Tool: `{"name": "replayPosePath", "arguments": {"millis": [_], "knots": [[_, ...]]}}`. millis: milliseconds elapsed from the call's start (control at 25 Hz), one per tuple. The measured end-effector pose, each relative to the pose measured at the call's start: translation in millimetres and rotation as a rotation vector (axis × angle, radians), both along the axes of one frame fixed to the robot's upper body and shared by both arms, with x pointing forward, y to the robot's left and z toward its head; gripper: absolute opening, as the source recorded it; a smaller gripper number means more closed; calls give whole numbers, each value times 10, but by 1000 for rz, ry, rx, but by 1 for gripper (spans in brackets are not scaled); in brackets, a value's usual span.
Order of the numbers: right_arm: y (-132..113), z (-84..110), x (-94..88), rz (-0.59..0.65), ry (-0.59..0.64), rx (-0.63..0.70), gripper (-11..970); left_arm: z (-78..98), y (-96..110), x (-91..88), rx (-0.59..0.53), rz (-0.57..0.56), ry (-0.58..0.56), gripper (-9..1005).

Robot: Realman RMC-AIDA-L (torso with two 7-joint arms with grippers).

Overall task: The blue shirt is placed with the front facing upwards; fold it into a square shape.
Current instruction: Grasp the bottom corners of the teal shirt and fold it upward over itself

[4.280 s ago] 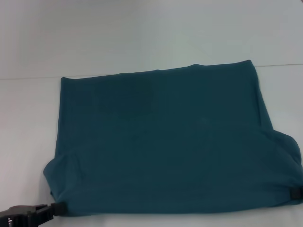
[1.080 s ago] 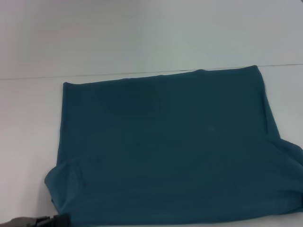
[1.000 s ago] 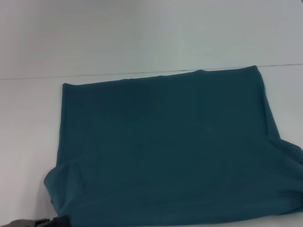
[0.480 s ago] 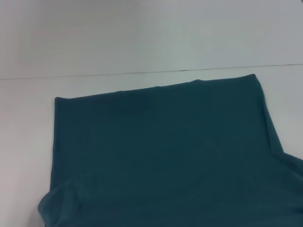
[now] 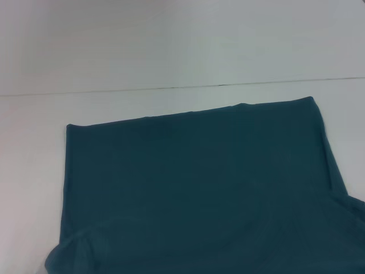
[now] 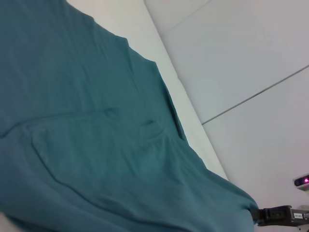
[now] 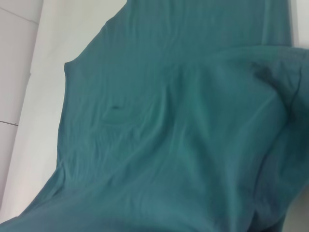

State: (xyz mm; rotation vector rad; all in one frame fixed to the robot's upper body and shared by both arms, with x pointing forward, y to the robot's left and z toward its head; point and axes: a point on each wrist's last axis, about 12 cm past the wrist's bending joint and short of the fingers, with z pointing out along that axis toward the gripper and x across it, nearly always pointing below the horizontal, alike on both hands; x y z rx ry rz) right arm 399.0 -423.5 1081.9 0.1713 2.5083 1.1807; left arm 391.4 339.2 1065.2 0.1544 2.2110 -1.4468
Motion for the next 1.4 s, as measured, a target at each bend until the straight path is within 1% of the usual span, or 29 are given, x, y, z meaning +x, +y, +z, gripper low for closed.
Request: {"name": "replayPosePath", "arguments": {"millis": [200, 320, 400, 520, 680, 880, 1080, 1200, 1280, 1400], "knots": [[-7, -11, -66, -3, 8, 9, 74, -10, -12, -30, -13, -8, 10, 14], [9, -9, -78, 6, 5, 20, 74, -3, -30, -12, -24, -16, 11, 14], [23, 13, -55, 13, -7, 33, 75, 16, -47, 25, -31, -25, 10, 15], [42, 53, 32, 24, -29, 47, 75, 60, -70, 127, -33, -42, 1, 16], [84, 128, 233, 44, -59, 61, 76, 143, -94, 306, -25, -72, -6, 16], [41, 259, 480, 29, -93, 47, 77, 265, -85, 532, -5, -91, -19, 17], [28, 386, 811, 22, -119, 30, 77, 373, -59, 754, 31, -83, -38, 19], [53, 471, 1033, 18, -135, 11, 78, 433, -58, 929, 72, -81, -49, 19], [91, 519, 1163, 21, -147, -2, 78, 468, -72, 1091, 104, -77, -54, 20], [140, 560, 1347, 19, -158, -36, 79, 481, -101, 1270, 134, -67, -53, 20]]}}
